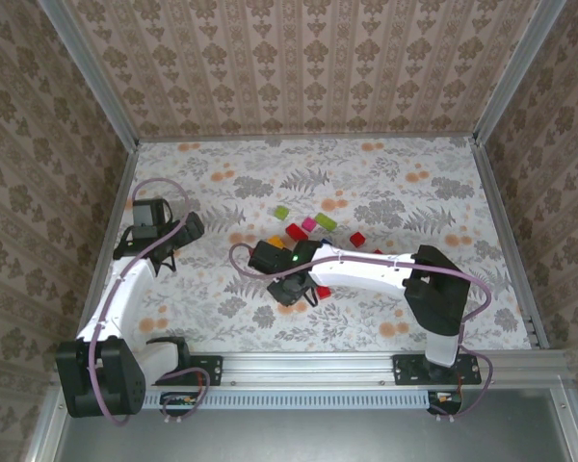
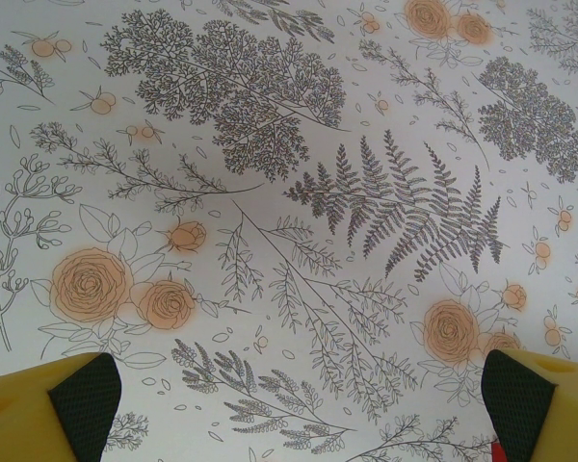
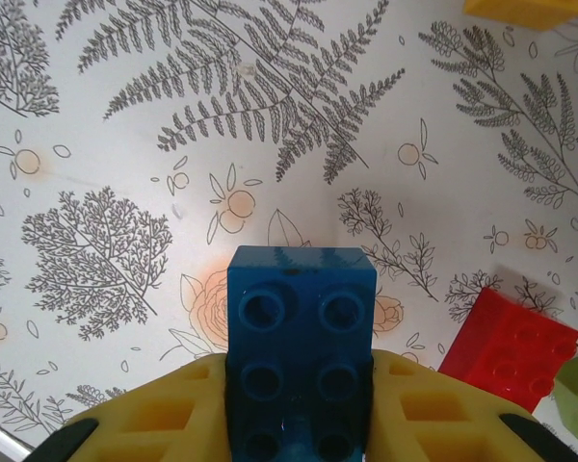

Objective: Assemble a carrot with lego

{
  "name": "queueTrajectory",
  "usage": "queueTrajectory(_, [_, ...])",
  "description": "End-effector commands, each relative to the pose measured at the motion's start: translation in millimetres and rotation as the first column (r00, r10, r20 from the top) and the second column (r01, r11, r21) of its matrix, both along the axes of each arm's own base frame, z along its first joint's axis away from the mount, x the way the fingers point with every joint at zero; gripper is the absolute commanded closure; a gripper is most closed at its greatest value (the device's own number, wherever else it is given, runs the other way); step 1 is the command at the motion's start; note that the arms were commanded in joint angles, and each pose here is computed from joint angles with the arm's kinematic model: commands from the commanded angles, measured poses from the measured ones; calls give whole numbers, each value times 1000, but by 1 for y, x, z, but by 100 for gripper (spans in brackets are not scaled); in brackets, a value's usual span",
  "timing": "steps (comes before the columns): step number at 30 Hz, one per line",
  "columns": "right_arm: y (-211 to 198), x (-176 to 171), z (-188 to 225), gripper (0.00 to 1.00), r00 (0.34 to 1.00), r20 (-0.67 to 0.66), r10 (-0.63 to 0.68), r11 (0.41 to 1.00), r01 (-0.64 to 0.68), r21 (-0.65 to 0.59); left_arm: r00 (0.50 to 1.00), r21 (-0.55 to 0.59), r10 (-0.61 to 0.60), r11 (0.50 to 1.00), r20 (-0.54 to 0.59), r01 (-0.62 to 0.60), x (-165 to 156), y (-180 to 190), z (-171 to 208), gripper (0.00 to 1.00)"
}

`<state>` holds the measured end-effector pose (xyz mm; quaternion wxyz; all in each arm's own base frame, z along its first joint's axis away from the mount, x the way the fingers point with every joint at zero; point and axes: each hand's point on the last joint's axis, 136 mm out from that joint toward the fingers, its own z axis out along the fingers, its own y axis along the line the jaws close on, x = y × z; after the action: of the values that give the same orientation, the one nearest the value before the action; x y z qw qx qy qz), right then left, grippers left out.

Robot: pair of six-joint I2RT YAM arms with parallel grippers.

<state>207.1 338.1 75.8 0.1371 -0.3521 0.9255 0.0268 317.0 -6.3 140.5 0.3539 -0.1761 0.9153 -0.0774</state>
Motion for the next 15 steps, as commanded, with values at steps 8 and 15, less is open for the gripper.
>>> queueTrajectory(8, [-6,-3,-20,67,999,-34,-35,999,35,-3,1000,-1,-14,1000,5,14,4,0,1,0])
queueTrajectory(15, [-7,-3,-19,59,999,-34,-43,999,43,8,1000,-2,-16,1000,1,16,4,-1,0,0])
